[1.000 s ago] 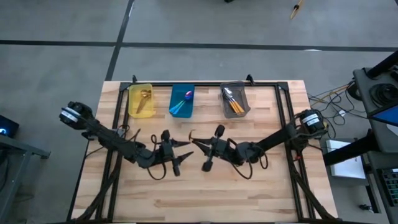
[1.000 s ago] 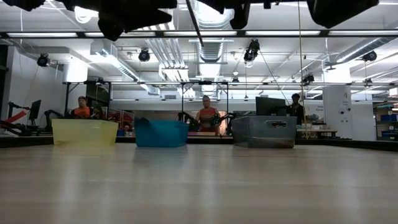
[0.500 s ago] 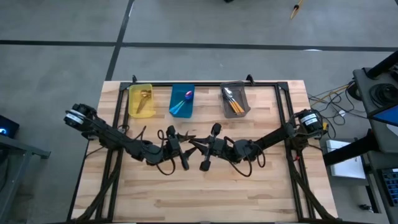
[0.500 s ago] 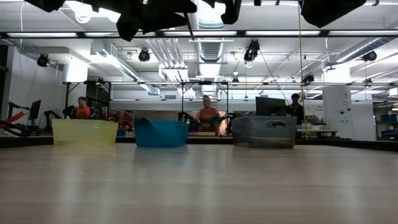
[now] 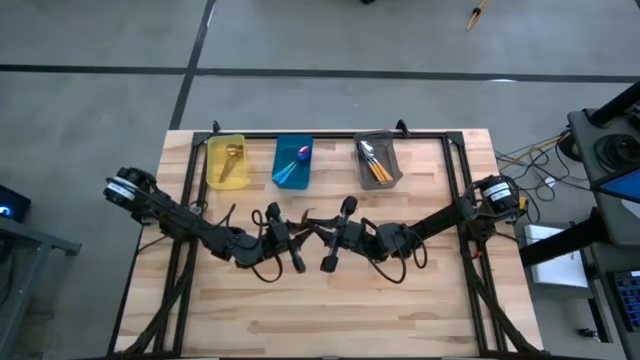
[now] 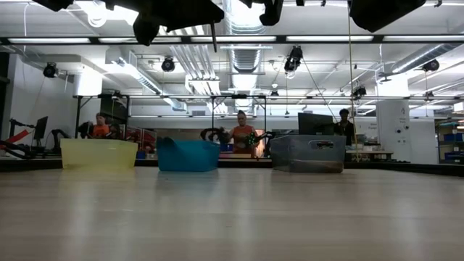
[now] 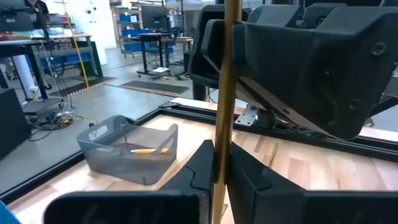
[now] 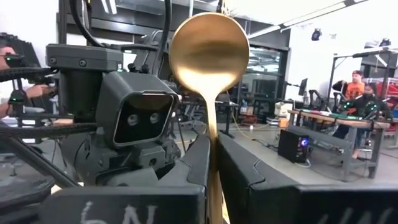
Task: Sort silverware by color (type)
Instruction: Put the gold spoon into the yellow bin
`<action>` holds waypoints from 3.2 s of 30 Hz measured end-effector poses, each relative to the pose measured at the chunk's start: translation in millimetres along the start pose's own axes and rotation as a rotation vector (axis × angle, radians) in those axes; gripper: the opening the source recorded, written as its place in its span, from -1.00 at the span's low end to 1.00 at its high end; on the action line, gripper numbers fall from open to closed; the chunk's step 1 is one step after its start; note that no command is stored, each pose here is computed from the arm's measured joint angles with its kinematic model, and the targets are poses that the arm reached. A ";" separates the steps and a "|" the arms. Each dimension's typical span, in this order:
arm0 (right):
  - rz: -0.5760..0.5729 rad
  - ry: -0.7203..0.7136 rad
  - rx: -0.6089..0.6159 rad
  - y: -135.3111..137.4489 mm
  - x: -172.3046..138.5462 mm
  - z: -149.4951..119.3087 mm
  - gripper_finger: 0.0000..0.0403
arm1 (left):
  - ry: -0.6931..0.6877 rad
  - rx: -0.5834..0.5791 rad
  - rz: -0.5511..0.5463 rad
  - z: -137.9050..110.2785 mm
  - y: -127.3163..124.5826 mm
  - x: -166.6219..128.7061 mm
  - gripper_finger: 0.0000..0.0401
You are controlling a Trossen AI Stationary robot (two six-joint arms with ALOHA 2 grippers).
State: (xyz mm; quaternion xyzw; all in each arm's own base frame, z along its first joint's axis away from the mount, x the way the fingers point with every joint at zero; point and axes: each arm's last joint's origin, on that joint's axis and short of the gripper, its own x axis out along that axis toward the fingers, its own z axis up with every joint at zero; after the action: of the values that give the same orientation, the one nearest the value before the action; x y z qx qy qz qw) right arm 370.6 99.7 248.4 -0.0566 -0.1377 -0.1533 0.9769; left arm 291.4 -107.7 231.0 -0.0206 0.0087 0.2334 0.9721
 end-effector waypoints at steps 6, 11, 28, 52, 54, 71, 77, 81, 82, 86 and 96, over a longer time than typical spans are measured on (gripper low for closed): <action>0.014 0.025 0.013 1.2 -0.7 -0.2 -0.80 | 0.001 -0.010 -0.095 1.9 -3.3 -2.3 -0.98; 0.024 0.066 0.036 0.4 -1.0 -0.1 -0.54 | 0.002 -0.030 -0.125 4.7 -4.2 -5.2 -0.98; 0.404 0.345 -0.028 -19.4 -27.0 50.1 -0.09 | 0.239 -0.031 -0.690 21.0 6.3 -36.5 -0.99; 0.593 0.161 -0.043 -15.3 -23.0 60.8 -0.15 | 0.139 -0.119 -0.653 -16.3 -11.7 -1.3 -0.99; 0.594 0.163 -0.048 -15.4 -23.0 60.5 -0.15 | 0.123 -0.126 -0.651 -20.1 -13.1 2.1 -0.99; 0.599 0.169 -0.041 -19.6 -20.4 58.9 -0.16 | 0.096 -0.143 -0.679 -30.2 -25.4 18.1 -0.98; 0.658 0.153 -0.032 -18.2 -21.2 59.8 -0.49 | 0.106 -0.140 -0.680 -31.2 -25.2 18.3 -0.97; 0.653 0.152 -0.040 -18.7 -20.9 59.6 -0.84 | 0.109 -0.136 -0.678 -31.5 -24.7 18.8 -0.96; 0.654 0.150 -0.049 -18.7 -20.9 59.5 -0.90 | 0.110 -0.137 -0.678 -31.6 -24.7 18.8 -0.96; 0.653 0.147 -0.065 -18.7 -20.9 59.3 -0.93 | 0.114 -0.139 -0.678 -31.7 -24.6 18.7 -0.94; 0.623 0.159 -0.069 -19.5 -20.8 59.0 -0.94 | 0.134 -0.126 -0.660 -28.8 -21.4 18.4 -0.68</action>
State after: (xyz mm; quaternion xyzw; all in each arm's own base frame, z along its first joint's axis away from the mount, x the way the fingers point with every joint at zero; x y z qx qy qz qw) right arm 330.6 96.2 300.2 -0.1169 -0.0318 0.1446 0.9820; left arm 317.4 -119.7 202.5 -0.0978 0.0507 -0.0954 0.9893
